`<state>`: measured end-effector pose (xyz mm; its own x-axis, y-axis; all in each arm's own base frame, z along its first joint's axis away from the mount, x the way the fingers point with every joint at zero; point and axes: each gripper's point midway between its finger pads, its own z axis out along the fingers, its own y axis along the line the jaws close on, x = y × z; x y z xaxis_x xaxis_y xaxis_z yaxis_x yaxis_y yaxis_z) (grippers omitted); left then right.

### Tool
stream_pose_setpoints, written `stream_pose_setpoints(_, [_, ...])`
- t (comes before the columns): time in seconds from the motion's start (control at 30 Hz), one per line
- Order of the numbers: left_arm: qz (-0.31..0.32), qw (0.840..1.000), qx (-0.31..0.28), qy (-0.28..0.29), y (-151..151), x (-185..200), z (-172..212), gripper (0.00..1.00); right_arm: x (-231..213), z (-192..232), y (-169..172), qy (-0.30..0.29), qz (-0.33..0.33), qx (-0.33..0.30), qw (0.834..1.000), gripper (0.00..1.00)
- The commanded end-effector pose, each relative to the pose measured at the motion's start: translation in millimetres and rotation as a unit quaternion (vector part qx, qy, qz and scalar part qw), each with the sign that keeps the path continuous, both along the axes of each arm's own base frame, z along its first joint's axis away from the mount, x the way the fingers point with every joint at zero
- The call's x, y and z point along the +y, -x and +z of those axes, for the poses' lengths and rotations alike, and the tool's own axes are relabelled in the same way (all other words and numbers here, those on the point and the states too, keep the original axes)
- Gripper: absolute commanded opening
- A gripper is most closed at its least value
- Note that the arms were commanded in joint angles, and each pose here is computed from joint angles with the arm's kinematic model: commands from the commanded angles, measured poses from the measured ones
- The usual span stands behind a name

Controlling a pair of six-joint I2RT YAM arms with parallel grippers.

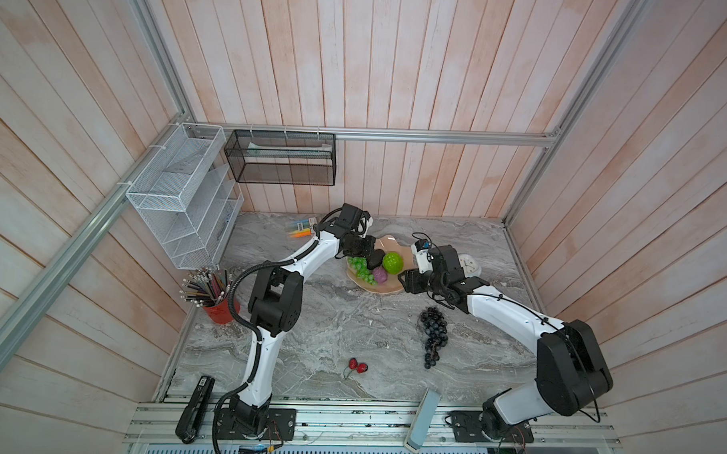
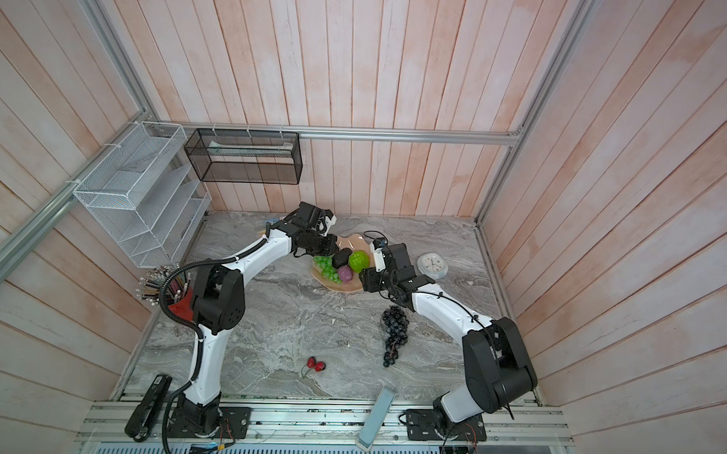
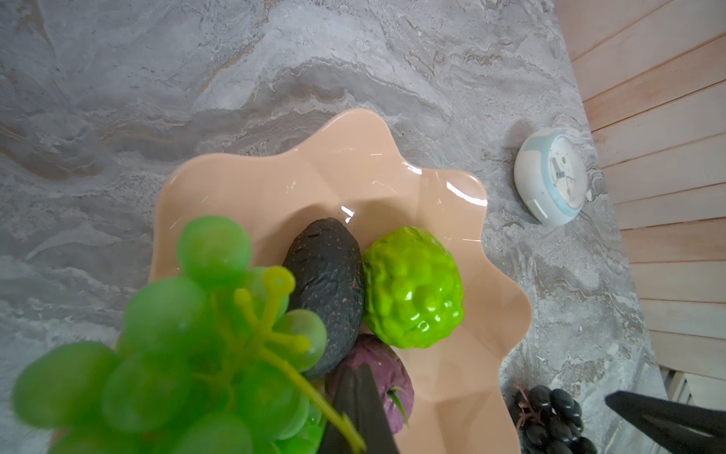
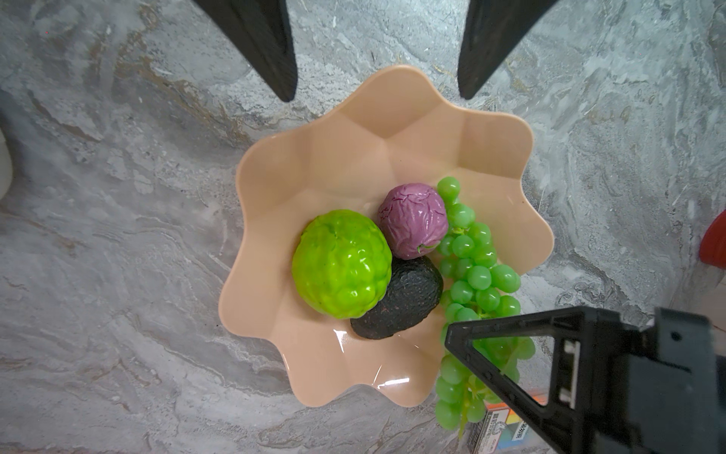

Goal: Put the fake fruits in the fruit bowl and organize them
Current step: 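Carry the green grapes over the bowl edge beside the avocado with left gripper, then lower the green grapes into the bowl and open the left gripper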

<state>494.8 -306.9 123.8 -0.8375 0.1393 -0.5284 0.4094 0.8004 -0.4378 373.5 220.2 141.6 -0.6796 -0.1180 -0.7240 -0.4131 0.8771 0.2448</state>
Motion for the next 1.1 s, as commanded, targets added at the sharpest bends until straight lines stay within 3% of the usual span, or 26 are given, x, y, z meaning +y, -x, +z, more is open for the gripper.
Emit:
stream_pose_setpoints(0.0, [-0.014,1.000,-0.014,0.006,-8,-6,5,0.16,2,-3,4,-0.007,0.003,0.003,1.000,0.66])
stream_pose_setpoints(0.17, [0.008,0.999,-0.047,-0.001,-17,4,27,0.49,3,-5,8,-0.008,0.002,0.006,1.000,0.66])
stream_pose_setpoints(0.27, [0.016,0.998,-0.060,-0.004,-18,10,46,0.56,3,-4,8,-0.010,-0.001,0.003,1.000,0.66])
stream_pose_setpoints(0.43, [0.050,0.997,-0.057,0.022,-9,30,68,0.56,1,-2,8,-0.010,-0.006,0.001,1.000,0.66])
stream_pose_setpoints(0.6, [0.096,0.992,-0.069,0.035,-4,58,82,0.46,0,1,7,-0.012,-0.010,-0.005,1.000,0.66])
stream_pose_setpoints(0.77, [0.122,0.991,-0.052,0.026,-15,76,63,0.25,2,-2,7,-0.009,-0.007,-0.001,1.000,0.66])
stream_pose_setpoints(0.87, [0.124,0.991,-0.046,0.020,-22,76,49,0.18,2,0,6,-0.007,-0.009,-0.002,1.000,0.65])
stream_pose_setpoints(1.07, [0.115,0.993,-0.031,0.028,-34,67,27,0.18,-2,1,8,-0.001,-0.015,-0.003,1.000,0.65])
